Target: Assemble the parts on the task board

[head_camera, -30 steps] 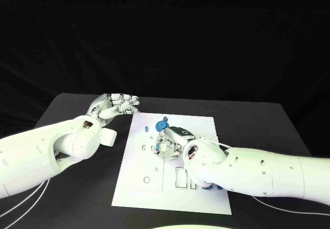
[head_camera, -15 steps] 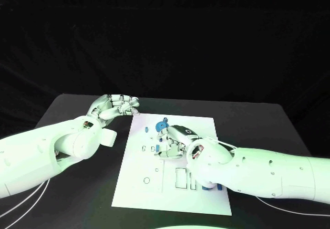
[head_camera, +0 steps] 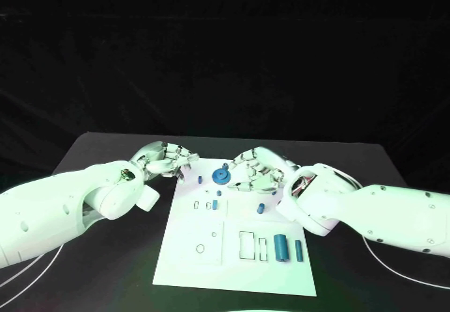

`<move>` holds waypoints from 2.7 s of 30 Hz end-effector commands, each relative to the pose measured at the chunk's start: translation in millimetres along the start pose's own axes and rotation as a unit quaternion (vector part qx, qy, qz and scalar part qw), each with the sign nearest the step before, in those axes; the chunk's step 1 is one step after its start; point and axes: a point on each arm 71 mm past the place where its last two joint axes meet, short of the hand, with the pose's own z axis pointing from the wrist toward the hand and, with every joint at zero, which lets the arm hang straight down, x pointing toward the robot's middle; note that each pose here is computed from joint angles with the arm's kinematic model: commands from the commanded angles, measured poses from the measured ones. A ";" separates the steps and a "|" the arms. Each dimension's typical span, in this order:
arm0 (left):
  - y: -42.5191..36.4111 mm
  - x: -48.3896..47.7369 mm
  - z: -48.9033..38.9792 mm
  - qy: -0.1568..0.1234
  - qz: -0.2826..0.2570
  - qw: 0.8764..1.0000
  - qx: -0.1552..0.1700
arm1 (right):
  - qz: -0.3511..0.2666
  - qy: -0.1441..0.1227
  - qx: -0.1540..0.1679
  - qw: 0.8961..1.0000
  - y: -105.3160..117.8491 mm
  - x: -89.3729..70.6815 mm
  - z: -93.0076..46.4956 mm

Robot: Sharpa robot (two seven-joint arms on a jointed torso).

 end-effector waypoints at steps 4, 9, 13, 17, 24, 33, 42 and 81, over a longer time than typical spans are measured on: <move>2.3 18.8 8.7 0.092 0.167 0.977 -0.099 | 0.137 -0.022 0.039 0.990 -20.3 -39.0 -3.5; -5.7 25.9 19.4 0.114 0.224 0.956 -0.152 | 0.162 -0.068 0.073 0.982 -39.2 -69.0 -4.3; -10.9 33.5 27.9 0.135 0.272 0.934 -0.188 | 0.168 -0.087 0.096 0.977 -49.4 -80.8 -4.9; -14.9 38.6 36.1 0.140 0.298 0.921 -0.209 | 0.170 -0.091 0.106 0.975 -52.8 -84.2 -4.2; -21.1 48.3 48.6 0.150 0.321 0.905 -0.236 | 0.169 -0.089 0.115 0.975 -55.4 -85.7 -2.6; -23.1 57.9 58.2 0.165 0.334 0.893 -0.253 | 0.164 -0.086 0.118 0.976 -56.2 -85.6 -0.8; -20.0 63.6 63.1 0.181 0.341 0.884 -0.264 | 0.162 -0.083 0.120 0.976 -56.6 -85.1 0.3; -10.6 77.7 68.0 0.224 0.339 0.872 -0.273 | 0.153 -0.074 0.126 0.977 -55.9 -81.3 6.1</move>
